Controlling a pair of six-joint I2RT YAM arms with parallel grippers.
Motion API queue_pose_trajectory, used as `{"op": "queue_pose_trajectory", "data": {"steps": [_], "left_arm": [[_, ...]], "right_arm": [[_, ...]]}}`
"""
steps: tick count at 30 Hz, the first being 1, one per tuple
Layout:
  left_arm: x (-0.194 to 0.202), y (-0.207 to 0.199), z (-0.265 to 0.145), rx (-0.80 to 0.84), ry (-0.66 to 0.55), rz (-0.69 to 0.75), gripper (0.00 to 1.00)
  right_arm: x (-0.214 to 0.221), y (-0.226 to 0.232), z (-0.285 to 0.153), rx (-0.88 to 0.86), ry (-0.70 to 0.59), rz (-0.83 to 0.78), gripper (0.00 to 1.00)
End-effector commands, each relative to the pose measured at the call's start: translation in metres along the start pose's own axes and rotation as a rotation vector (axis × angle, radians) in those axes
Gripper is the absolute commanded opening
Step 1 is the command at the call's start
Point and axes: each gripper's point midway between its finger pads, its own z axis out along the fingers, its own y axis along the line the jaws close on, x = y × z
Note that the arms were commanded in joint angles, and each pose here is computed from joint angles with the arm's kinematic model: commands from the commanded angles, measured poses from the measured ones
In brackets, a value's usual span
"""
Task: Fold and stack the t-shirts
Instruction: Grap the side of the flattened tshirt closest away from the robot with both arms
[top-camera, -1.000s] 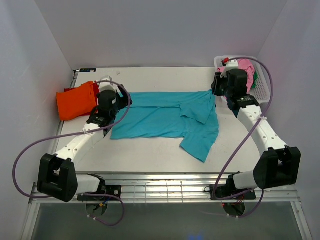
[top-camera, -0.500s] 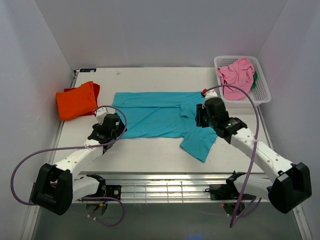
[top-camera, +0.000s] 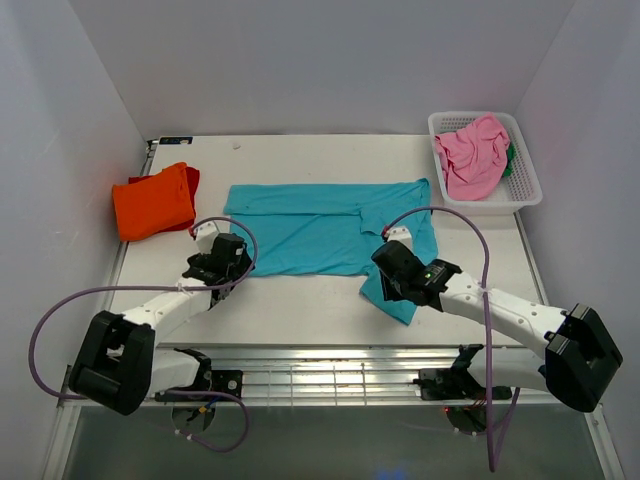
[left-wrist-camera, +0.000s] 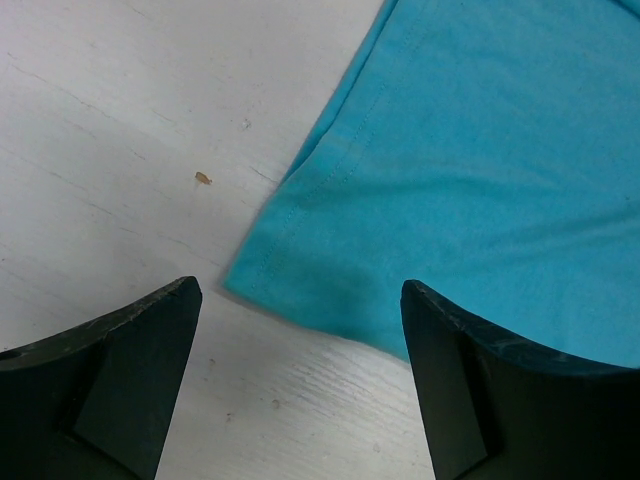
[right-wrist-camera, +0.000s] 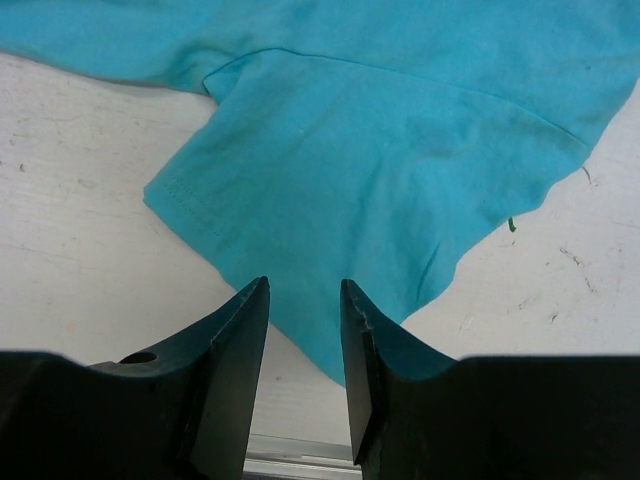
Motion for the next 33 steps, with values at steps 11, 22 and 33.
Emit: {"op": "queue_pose_trajectory", "data": {"steps": [11, 22, 33], "left_arm": [[0.0, -0.008, 0.016, -0.033, 0.017, 0.012, 0.92], [-0.003, -0.006, 0.02, -0.051, 0.024, 0.019, 0.92], [-0.006, -0.002, 0.016, -0.049, 0.022, 0.019, 0.92]], "right_arm": [[0.054, -0.029, 0.005, 0.16, 0.095, 0.045, 0.42], [0.027, -0.044, 0.006, 0.33, 0.033, 0.089, 0.54], [0.053, -0.05, 0.012, 0.345, 0.079, 0.119, 0.56]]}}
